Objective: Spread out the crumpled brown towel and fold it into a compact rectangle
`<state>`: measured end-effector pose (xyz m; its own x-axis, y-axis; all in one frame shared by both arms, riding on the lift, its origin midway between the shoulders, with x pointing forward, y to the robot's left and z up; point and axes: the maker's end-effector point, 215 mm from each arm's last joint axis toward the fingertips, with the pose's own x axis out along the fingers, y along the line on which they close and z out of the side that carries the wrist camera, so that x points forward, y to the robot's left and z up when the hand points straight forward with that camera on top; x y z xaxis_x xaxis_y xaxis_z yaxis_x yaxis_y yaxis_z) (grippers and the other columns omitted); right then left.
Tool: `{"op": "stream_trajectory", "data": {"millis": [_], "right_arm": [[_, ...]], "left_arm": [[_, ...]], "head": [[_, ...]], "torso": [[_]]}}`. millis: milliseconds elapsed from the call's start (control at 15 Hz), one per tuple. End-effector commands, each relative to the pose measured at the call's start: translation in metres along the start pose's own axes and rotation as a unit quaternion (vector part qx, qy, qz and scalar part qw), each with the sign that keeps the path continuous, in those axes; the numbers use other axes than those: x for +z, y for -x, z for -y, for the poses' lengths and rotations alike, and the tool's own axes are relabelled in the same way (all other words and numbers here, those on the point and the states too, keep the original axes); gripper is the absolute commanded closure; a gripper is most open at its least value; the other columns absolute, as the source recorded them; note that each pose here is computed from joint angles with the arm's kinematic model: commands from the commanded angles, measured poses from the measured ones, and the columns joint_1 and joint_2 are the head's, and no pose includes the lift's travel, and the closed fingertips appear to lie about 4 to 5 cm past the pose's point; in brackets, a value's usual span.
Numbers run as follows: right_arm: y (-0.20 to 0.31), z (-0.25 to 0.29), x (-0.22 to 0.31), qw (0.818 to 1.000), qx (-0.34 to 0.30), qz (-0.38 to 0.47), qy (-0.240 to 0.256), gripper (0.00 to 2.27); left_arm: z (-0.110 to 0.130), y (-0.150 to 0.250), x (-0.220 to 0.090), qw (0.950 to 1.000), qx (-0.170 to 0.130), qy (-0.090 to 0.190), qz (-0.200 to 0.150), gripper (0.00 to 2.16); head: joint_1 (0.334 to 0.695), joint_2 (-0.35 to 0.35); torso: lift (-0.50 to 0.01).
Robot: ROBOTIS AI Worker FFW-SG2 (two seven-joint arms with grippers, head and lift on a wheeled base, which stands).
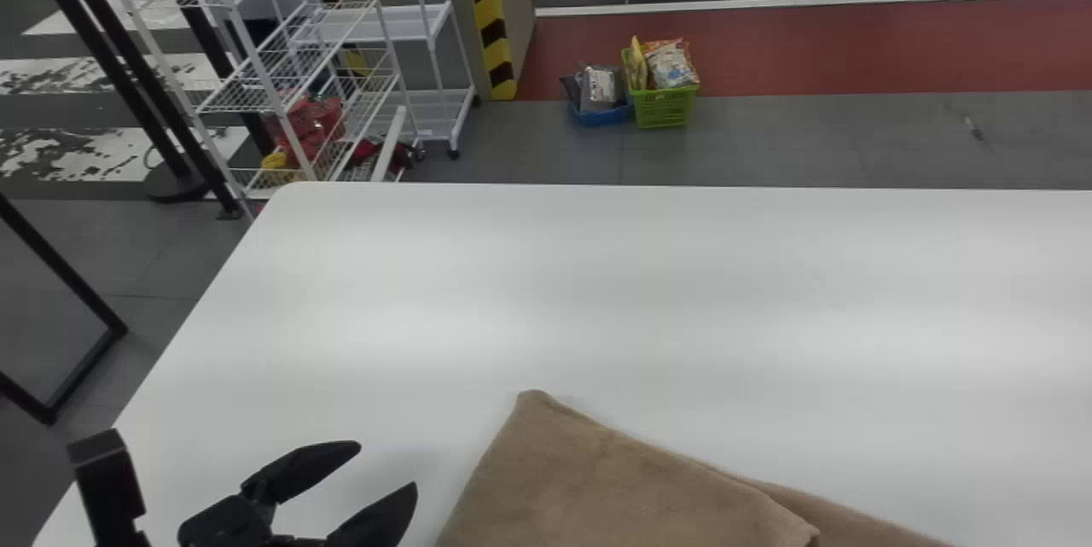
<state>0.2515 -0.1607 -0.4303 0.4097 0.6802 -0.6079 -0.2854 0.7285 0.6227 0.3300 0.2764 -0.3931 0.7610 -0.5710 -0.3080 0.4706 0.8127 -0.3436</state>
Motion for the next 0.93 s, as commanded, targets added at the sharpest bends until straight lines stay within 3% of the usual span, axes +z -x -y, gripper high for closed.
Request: {"op": "stream_trajectory", "data": {"millis": [0, 400, 867], "right_arm": [[-0.014, -0.010, 0.000, 1.000, 0.001, -0.009, 0.012, 0.22], [-0.041, -0.031, 0.008, 0.999, 0.001, -0.022, 0.035, 0.28], [-0.048, -0.026, -0.002, 0.999, -0.016, -0.051, 0.009, 0.29]], "left_arm": [[-0.001, 0.001, 0.000, 1.0000, 0.000, 0.001, 0.001, 0.05], [0.000, 0.002, -0.004, 1.0000, -0.005, 0.005, -0.001, 0.05], [0.001, 0.001, -0.004, 0.9999, -0.010, 0.006, -0.001, 0.05]], "head": [[0.695, 0.231], [0.695, 0.297], [0.695, 0.327]], "torso": [[-0.127], [-0.127], [-0.127]]}}
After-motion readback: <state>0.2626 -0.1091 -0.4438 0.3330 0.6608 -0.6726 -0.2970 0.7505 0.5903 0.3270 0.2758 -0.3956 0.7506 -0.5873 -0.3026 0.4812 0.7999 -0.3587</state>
